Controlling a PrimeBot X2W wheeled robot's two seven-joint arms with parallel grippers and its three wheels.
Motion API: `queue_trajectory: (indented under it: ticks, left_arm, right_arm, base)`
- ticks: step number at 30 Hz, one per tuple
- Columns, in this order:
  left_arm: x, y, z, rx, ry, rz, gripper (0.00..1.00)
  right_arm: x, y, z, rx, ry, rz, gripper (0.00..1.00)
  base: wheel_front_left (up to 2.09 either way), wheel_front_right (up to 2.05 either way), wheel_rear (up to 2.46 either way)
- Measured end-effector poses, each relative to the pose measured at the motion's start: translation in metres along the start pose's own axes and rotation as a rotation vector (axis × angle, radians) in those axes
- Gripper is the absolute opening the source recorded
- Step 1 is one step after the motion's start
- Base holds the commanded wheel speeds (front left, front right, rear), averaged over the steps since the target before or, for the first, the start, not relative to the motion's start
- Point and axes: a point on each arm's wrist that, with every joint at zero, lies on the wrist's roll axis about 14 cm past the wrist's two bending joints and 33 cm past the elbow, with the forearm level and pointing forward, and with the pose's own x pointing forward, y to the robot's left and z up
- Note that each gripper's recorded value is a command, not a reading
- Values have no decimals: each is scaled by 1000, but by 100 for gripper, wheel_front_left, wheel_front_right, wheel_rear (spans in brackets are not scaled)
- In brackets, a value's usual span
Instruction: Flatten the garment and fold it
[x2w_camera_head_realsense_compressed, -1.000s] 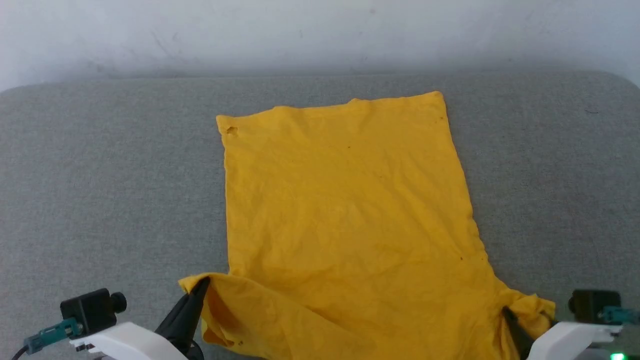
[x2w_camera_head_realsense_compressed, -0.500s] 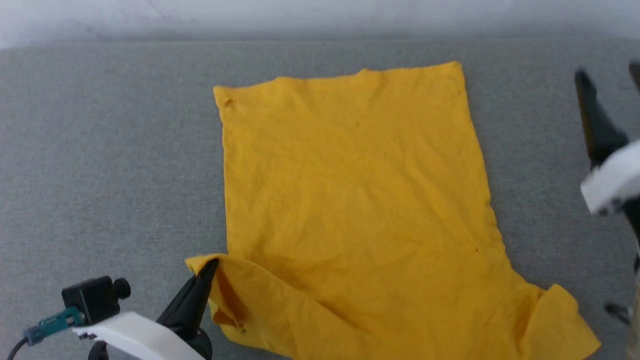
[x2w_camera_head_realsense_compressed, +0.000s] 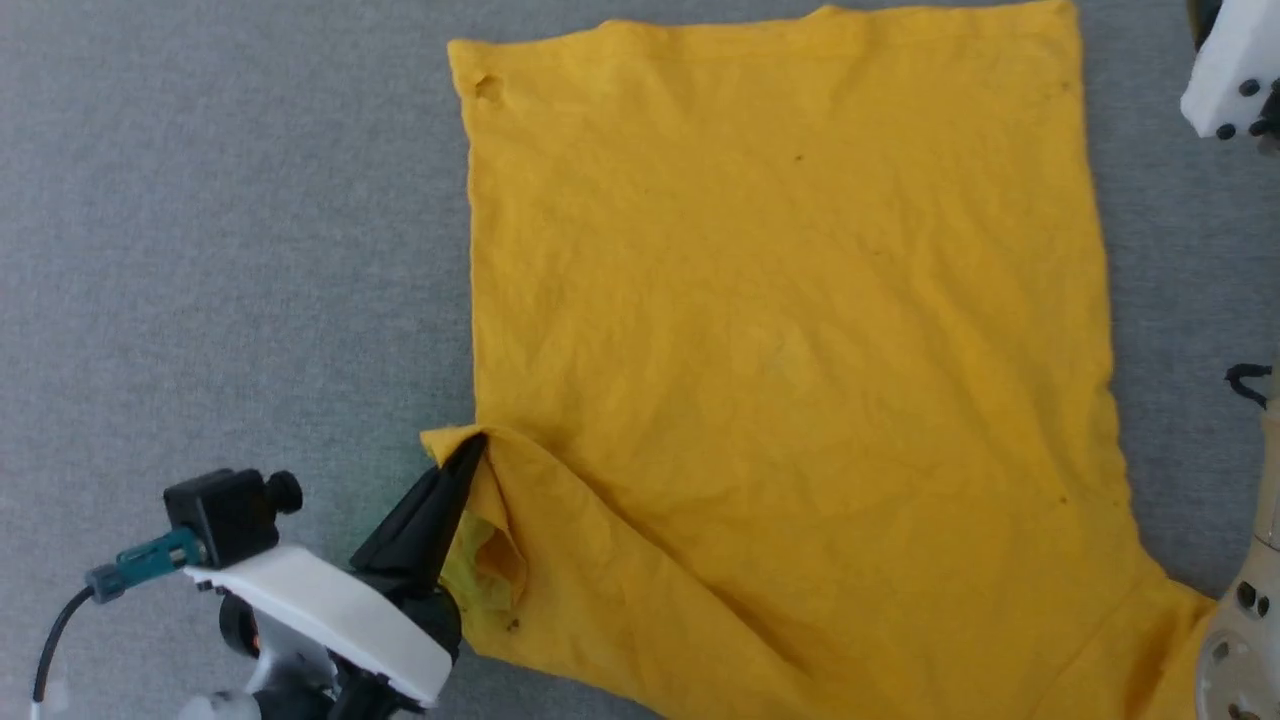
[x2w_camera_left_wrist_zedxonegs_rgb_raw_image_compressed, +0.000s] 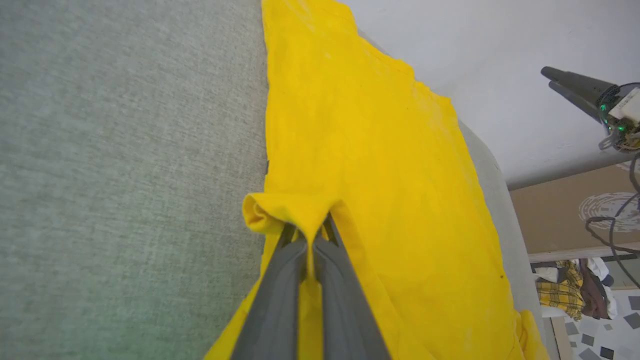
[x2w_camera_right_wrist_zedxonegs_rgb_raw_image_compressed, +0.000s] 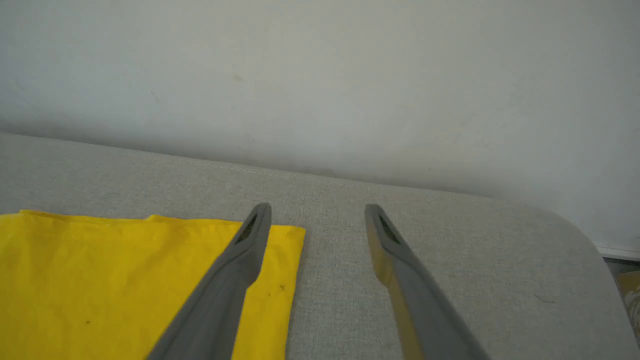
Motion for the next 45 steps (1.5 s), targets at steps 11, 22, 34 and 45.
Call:
queue_trajectory:
  ticks: [11, 22, 34, 45]
  left_arm:
    - [-2, 28, -6, -12, 19, 83, 0]
    - [-4, 39, -4, -15, 12, 115, 0]
    - [-21, 21, 15, 6, -72, 86, 0]
    - [-50, -7, 16, 7, -102, 32, 0]
  right_arm:
    - [51, 18, -94, 31, 286, 9, 100]
    - [66, 28, -113, 73, 306, 6, 0]
    - [7, 9, -26, 163, -27, 21, 0]
    - [-157, -72, -63, 262, -50, -145, 0]
  base:
    - [0, 0, 0]
    - [0, 0, 0]
    - [0, 0, 0]
    - [0, 0, 0]
